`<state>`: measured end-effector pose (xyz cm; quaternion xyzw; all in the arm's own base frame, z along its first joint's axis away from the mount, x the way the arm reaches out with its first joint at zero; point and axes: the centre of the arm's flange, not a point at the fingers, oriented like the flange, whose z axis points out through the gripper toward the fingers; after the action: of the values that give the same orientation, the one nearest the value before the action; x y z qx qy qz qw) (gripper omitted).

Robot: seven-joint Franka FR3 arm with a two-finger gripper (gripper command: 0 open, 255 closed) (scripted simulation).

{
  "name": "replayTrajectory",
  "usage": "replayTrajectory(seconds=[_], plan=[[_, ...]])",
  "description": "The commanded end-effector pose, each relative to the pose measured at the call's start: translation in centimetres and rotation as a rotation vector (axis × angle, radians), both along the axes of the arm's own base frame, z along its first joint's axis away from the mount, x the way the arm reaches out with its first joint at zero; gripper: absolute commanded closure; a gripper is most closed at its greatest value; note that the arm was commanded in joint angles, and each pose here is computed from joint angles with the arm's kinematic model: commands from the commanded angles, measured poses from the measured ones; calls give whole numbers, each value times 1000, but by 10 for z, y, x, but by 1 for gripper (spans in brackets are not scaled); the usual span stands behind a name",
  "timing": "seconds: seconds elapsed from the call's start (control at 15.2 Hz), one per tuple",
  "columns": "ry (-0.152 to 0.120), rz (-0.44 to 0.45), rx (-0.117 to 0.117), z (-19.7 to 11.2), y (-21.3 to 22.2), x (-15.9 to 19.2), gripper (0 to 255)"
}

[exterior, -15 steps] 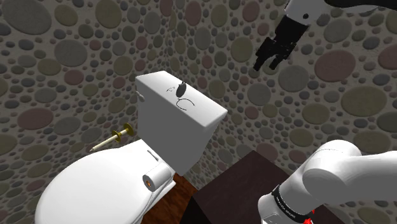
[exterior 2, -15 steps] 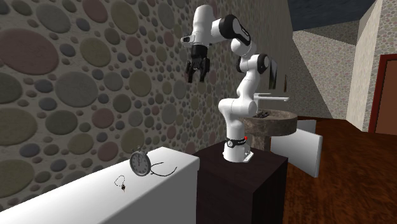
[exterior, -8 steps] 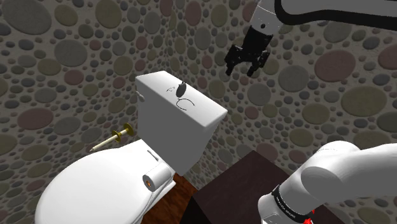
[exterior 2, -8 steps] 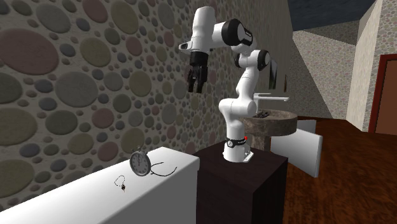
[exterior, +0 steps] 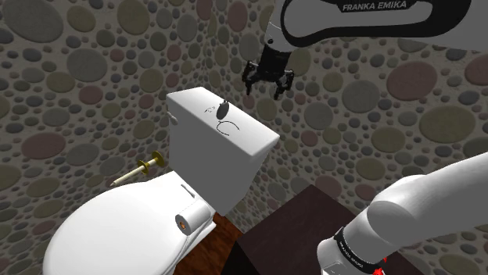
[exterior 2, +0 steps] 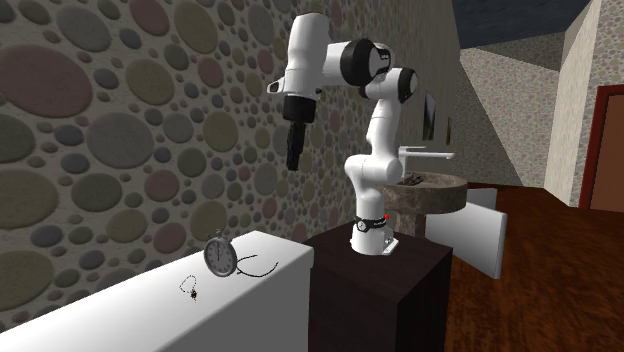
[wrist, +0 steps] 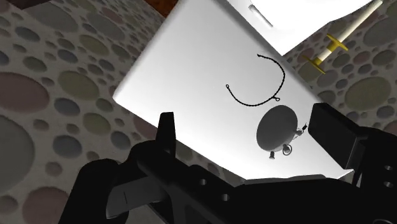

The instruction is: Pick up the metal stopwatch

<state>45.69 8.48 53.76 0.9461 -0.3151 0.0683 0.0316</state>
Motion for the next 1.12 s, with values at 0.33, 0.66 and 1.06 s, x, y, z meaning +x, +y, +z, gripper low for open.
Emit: replayTrajectory(seconds=[0.33, 0.66, 1.06], plan=[[2, -255, 1, -52, 18, 83, 0], [3, -433, 1, -86, 18, 143, 0], [4, -572, 0, -124, 11, 189, 0]])
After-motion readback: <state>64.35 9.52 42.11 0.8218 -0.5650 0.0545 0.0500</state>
